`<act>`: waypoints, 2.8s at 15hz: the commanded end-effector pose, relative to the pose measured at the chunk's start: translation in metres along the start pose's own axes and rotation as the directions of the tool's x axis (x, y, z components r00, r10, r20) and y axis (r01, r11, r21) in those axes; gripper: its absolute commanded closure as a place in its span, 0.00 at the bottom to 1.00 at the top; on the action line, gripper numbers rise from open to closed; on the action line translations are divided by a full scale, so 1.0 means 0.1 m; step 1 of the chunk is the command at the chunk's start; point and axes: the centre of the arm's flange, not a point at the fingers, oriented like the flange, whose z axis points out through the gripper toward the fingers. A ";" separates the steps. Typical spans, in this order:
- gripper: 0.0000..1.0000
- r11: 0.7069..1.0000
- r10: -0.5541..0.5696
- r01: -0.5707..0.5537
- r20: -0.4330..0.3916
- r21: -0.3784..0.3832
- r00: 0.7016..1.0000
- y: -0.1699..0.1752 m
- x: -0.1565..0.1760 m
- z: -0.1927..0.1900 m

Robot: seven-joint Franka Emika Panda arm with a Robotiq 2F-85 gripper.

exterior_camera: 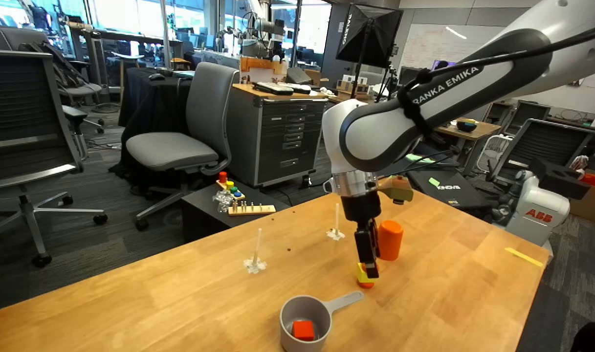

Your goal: Get the orange, yellow and green blocks from the table and put them in the gray pot

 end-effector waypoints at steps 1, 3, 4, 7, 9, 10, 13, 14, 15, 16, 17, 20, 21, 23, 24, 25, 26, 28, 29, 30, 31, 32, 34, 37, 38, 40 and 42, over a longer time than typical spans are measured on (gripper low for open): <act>0.34 1.000 0.008 -0.008 -0.010 0.011 1.000 0.04 0.05 -0.06; 0.51 1.000 0.010 -0.009 -0.013 0.011 1.000 0.05 0.05 -0.07; 0.58 1.000 0.011 -0.011 -0.013 0.011 1.000 0.06 0.05 -0.07; 0.82 1.000 0.014 -0.014 -0.015 0.011 1.000 0.07 0.04 -0.08; 0.94 1.000 0.017 -0.017 -0.018 0.013 1.000 0.08 0.03 -0.09; 0.96 1.000 0.018 -0.018 -0.019 0.014 1.000 0.08 0.03 -0.09; 0.69 1.000 0.016 -0.015 -0.024 0.015 1.000 0.04 0.02 -0.15; 0.68 1.000 0.012 -0.012 -0.024 0.010 1.000 0.02 0.03 -0.18; 0.61 1.000 0.008 -0.008 -0.022 0.006 1.000 0.00 0.03 -0.20; 0.53 1.000 0.001 -0.001 -0.021 0.004 1.000 -0.01 0.03 -0.22; 0.45 1.000 -0.013 0.013 -0.008 -0.003 1.000 -0.05 0.04 -0.24; 0.23 0.998 -0.049 0.050 0.056 -0.024 0.997 -0.17 0.05 -0.33; 0.15 0.998 -0.053 0.056 0.083 -0.033 0.995 -0.19 0.05 -0.37; 0.00 0.996 -0.052 0.062 0.156 -0.063 0.986 -0.20 0.08 -0.40; 0.00 0.994 -0.043 0.061 0.193 -0.087 0.980 -0.20 0.08 -0.42; 0.00 0.992 -0.036 0.062 0.226 -0.111 0.974 -0.19 0.08 -0.44; 0.00 0.988 -0.024 0.062 0.256 -0.139 0.966 -0.18 0.07 -0.47; 0.00 0.978 0.004 0.060 0.302 -0.201 0.953 -0.13 0.08 -0.53; 0.00 0.971 0.017 0.059 0.315 -0.230 0.949 -0.10 0.09 -0.55; 0.00 0.962 0.030 0.057 0.311 -0.267 0.950 -0.07 0.12 -0.56; 0.01 0.956 0.031 0.060 0.302 -0.289 0.953 -0.04 0.16 -0.57; 0.00 0.946 0.035 0.059 0.284 -0.317 0.958 -0.01 0.21 -0.57; 0.00 0.942 0.018 0.059 0.225 -0.329 0.974 0.00 0.33 -0.55; 0.00 0.958 -0.032 0.064 0.119 -0.279 0.992 -0.09 0.50 -0.52; 0.00 0.961 -0.046 0.068 0.085 -0.267 0.995 -0.12 0.55 -0.51; 0.00 0.972 -0.075 0.080 0.030 -0.222 0.997 -0.20 0.62 -0.50; 0.00 0.983 -0.089 0.087 -0.009 -0.161 0.996 -0.28 0.63 -0.45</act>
